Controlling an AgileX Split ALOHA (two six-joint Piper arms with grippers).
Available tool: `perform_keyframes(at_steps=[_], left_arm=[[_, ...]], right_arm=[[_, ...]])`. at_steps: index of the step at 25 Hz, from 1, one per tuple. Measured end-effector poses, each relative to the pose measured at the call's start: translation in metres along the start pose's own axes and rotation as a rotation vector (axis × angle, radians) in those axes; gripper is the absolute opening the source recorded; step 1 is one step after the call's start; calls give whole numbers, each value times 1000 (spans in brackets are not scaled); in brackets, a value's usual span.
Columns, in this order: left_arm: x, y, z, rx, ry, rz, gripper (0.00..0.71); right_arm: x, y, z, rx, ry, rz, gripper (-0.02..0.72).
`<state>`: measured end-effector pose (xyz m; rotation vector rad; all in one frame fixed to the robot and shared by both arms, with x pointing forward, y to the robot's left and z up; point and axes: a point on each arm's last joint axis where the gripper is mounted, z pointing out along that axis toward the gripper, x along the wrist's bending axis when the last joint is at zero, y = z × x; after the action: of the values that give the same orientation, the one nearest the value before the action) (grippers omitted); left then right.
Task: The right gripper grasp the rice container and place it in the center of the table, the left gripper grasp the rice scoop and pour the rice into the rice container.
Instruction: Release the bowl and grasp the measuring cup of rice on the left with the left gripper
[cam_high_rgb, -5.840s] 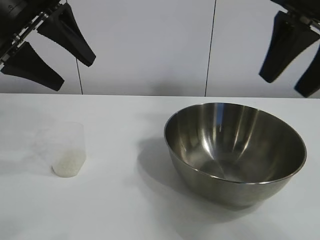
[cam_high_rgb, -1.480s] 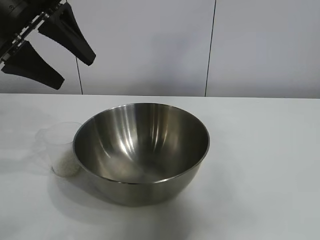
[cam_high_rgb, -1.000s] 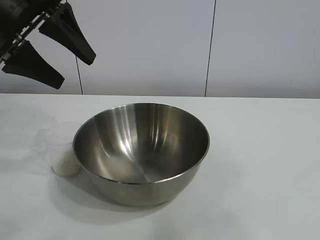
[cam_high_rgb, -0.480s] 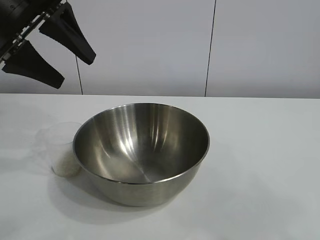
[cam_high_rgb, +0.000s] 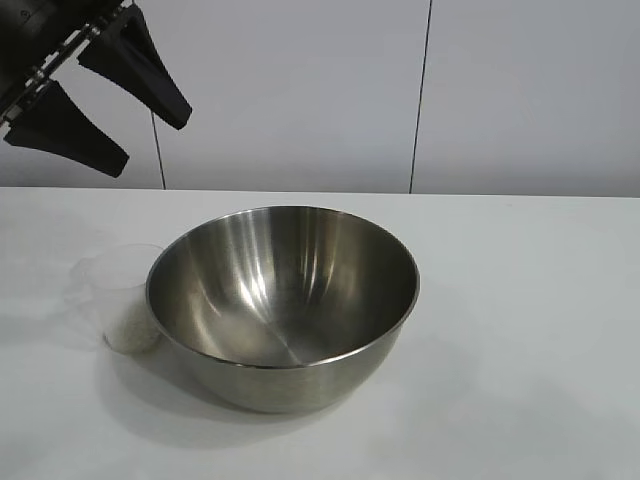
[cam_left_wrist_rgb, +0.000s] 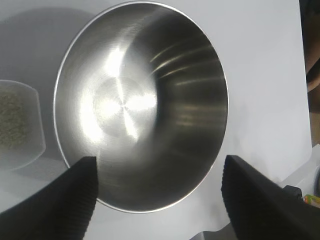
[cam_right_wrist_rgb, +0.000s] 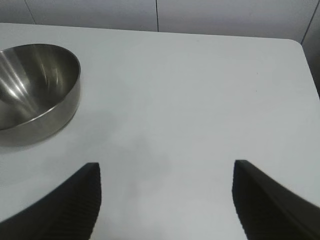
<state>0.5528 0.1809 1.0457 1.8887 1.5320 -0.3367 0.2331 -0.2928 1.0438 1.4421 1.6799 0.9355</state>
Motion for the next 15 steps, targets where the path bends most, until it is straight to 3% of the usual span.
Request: perform_keyframes(at_steps=[15], left_arm=[[0, 0, 0, -4, 1, 0, 507]], right_arm=[[-2, -1, 0, 8, 3, 11, 503]])
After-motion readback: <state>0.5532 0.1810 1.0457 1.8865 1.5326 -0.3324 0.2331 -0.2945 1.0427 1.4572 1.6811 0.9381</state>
